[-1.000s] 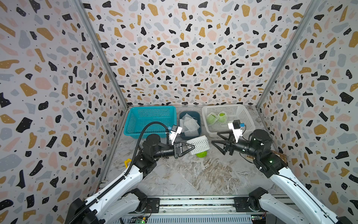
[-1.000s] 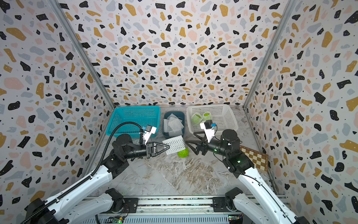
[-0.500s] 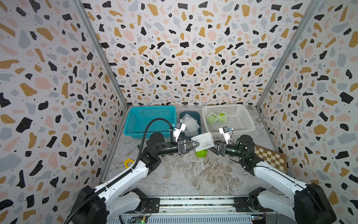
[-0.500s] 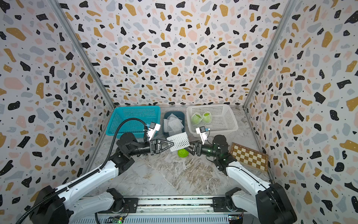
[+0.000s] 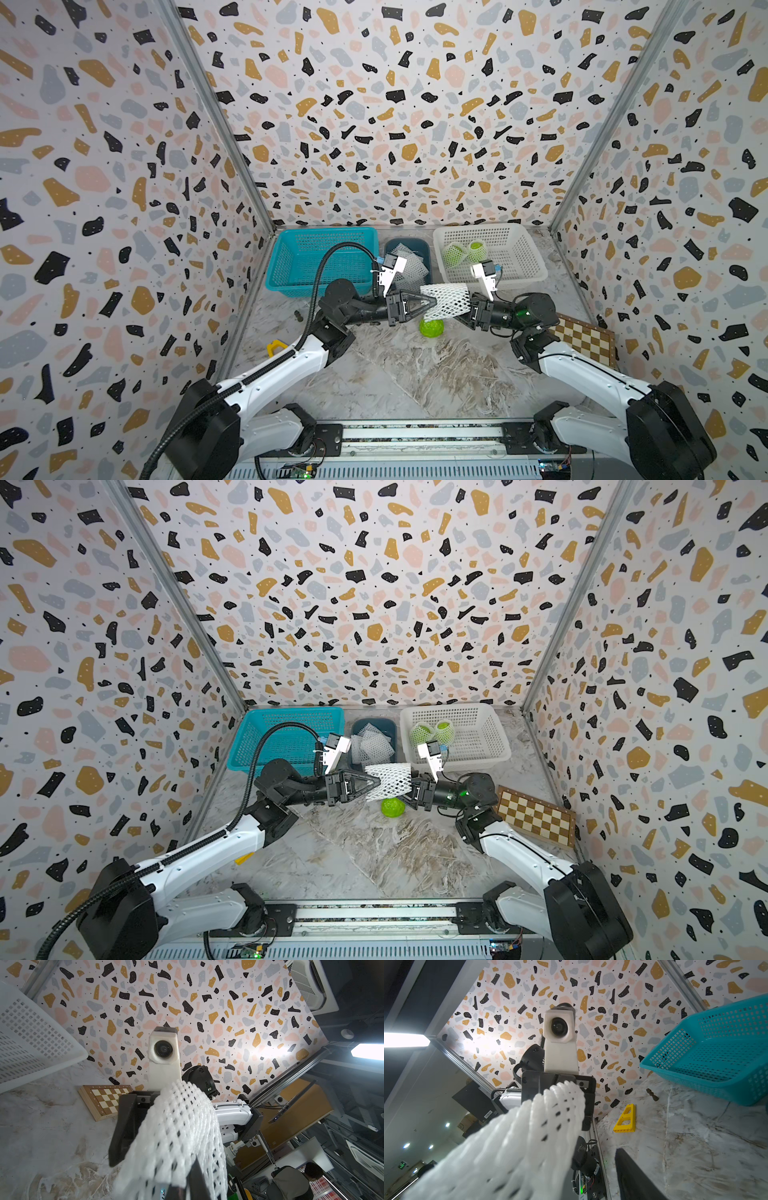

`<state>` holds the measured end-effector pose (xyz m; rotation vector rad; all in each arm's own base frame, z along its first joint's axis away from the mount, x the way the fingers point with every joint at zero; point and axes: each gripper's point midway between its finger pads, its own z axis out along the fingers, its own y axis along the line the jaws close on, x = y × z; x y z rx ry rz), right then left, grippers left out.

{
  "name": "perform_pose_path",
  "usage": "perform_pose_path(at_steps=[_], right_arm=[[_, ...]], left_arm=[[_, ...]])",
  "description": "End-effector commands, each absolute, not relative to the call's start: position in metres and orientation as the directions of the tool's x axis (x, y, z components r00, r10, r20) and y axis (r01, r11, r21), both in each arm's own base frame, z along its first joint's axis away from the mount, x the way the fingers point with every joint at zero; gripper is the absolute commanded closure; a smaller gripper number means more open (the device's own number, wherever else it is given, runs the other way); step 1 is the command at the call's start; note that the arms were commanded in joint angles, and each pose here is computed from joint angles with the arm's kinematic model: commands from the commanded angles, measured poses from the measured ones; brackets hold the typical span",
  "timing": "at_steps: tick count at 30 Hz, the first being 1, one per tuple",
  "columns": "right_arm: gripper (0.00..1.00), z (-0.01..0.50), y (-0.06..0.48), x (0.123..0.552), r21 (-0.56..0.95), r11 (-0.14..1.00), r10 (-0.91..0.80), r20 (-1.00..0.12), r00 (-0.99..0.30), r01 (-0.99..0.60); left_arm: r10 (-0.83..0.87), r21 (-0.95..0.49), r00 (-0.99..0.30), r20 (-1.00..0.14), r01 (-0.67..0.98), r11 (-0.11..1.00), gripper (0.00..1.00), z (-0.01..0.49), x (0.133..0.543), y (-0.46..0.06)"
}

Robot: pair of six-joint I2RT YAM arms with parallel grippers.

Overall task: Sleeve custard apples in foam nets
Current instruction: Open the foam net.

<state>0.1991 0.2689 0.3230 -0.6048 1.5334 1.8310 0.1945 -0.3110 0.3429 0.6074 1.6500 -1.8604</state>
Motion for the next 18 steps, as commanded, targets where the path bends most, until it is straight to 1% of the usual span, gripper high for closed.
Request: perform_pose_path(at_steps=[1,5,8,11,16,18], right_arm=[[0.34,0.369,0.262,0.176,0.554,-0.19,0.219,-0.781,-0.585,-0.81],[0.34,0.373,0.272,0.166,0.541,-0.219,0.183,-0.795,-0.578,-0.812],[0.31,0.374,0.281,0.159,0.54,-0.241,0.157,-0.798,-0.581,-0.806],[0.26,0.374,0.284,0.159,0.546,-0.242,0.148,-0.796,-0.586,-0.802],[0.26,0.375,0.288,0.159,0.555,-0.241,0.123,-0.796,-0.592,-0.796],[0.25,0.366,0.295,0.165,0.592,-0.213,0.08,-0.782,-0.618,-0.777]], left_arm=[[-0.147,-0.652,-0.657,-0.739,0.753,-0.09,1.0,0.358,0.183,-0.303],[-0.151,-0.641,-0.649,-0.746,0.761,-0.101,1.0,0.359,0.18,-0.303],[-0.158,-0.635,-0.643,-0.749,0.765,-0.105,1.0,0.358,0.18,-0.303],[-0.187,-0.622,-0.628,-0.756,0.777,-0.098,1.0,0.357,0.182,-0.301],[-0.257,-0.586,-0.58,-0.773,0.808,-0.063,1.0,0.36,0.184,-0.293],[-0.284,-0.57,-0.558,-0.78,0.82,-0.048,1.0,0.362,0.184,-0.289]])
